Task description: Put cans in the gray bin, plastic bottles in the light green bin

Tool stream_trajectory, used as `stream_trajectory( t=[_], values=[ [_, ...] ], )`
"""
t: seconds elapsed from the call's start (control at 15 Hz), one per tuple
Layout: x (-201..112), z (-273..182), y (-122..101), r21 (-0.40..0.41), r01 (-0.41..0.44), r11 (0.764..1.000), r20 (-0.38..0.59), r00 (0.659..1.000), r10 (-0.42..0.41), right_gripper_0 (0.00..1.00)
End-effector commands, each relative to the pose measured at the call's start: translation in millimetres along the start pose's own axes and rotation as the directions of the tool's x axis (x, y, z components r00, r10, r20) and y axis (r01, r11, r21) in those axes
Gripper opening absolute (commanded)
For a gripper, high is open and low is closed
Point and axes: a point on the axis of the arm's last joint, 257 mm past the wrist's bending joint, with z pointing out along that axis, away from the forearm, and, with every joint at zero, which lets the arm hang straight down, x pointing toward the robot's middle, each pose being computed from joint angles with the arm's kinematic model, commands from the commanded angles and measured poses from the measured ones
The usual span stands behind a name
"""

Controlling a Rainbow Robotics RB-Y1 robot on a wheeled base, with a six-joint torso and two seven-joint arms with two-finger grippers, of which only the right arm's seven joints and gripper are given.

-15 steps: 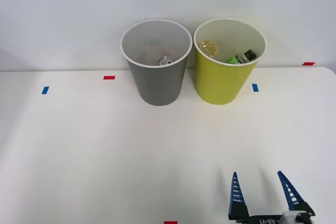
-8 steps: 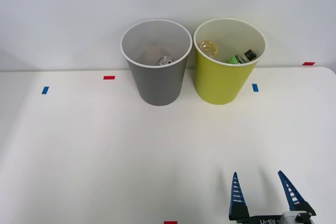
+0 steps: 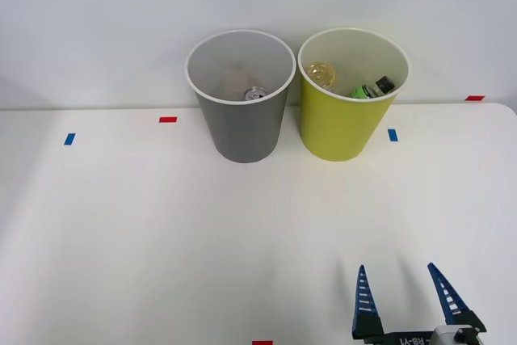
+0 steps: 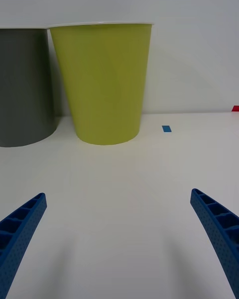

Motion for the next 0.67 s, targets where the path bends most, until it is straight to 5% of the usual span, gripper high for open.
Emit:
stream_trajectory(
  t=[0.07,0.67],
  values=[
    [-0.1,0.1,0.0,0.0,0.0,1.0,0.0,1.0,0.0,1.0],
    [-0.1,0.1,0.0,0.0,0.0,1.0,0.0,1.0,0.0,1.0]
  ],
)
